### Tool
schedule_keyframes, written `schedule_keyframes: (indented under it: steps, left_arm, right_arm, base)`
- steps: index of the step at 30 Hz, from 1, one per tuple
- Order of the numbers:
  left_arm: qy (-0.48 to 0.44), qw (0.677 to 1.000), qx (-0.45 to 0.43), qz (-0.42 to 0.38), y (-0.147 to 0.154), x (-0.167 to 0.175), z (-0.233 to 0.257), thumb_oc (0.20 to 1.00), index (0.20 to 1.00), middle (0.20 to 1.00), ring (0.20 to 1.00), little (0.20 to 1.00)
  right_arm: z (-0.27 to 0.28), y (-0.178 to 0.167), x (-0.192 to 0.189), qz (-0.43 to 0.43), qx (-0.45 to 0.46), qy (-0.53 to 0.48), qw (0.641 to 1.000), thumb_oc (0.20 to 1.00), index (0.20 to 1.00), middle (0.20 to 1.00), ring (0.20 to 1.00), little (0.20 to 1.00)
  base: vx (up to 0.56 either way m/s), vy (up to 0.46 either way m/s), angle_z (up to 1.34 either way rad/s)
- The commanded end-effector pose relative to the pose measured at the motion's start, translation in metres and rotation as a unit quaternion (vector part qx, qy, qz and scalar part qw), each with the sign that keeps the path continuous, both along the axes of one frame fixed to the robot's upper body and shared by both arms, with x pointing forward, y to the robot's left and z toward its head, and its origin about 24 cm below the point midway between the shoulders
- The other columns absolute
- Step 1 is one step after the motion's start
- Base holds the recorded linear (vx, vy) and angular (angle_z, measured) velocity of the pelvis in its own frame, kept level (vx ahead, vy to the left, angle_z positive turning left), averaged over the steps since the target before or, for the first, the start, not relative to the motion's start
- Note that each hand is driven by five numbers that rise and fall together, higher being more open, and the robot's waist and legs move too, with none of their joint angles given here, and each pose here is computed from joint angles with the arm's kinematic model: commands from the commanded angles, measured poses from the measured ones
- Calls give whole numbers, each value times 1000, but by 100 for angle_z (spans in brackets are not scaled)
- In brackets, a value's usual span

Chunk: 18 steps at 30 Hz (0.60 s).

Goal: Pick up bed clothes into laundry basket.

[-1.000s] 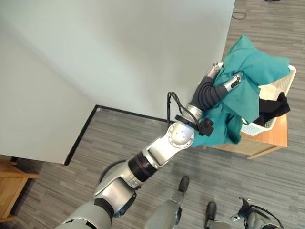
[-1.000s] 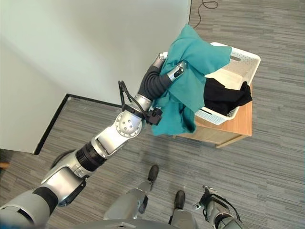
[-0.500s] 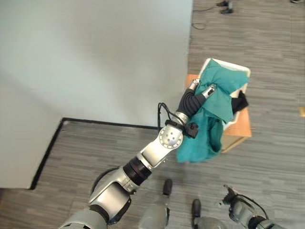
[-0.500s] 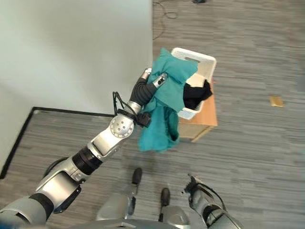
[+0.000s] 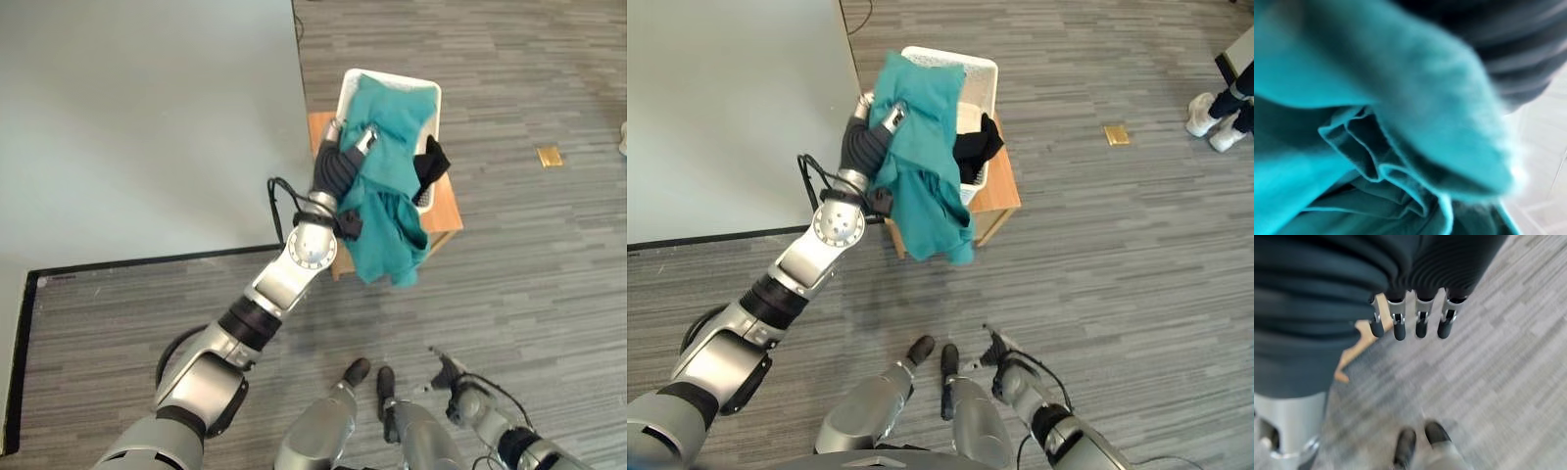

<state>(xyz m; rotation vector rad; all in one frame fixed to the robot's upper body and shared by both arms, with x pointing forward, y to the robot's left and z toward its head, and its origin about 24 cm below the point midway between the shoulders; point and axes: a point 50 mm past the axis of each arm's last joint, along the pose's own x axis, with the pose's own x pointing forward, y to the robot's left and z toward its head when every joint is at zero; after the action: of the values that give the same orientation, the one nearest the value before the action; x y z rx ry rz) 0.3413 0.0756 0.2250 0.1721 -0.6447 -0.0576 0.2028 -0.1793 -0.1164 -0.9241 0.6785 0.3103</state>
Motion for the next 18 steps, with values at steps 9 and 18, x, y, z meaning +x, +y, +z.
schedule_keyframes:
  steps: [9, 18]
  left_arm:
    - [0, 999, -15, 41, 8, 16, 4, 200, 200, 200, 200, 200]
    - [-2, 991, 46, 123, 25, 44, 32, 200, 200, 200, 200, 200]
  right_arm:
    - [3, 7, 14, 55, -29, 8, 998, 1000, 1000, 1000, 1000, 1000]
    - [-1, -6, 7, 65, -58, 29, 996, 1000, 1000, 1000, 1000, 1000]
  base:
    - [3, 6, -23]
    - [60, -37, 11]
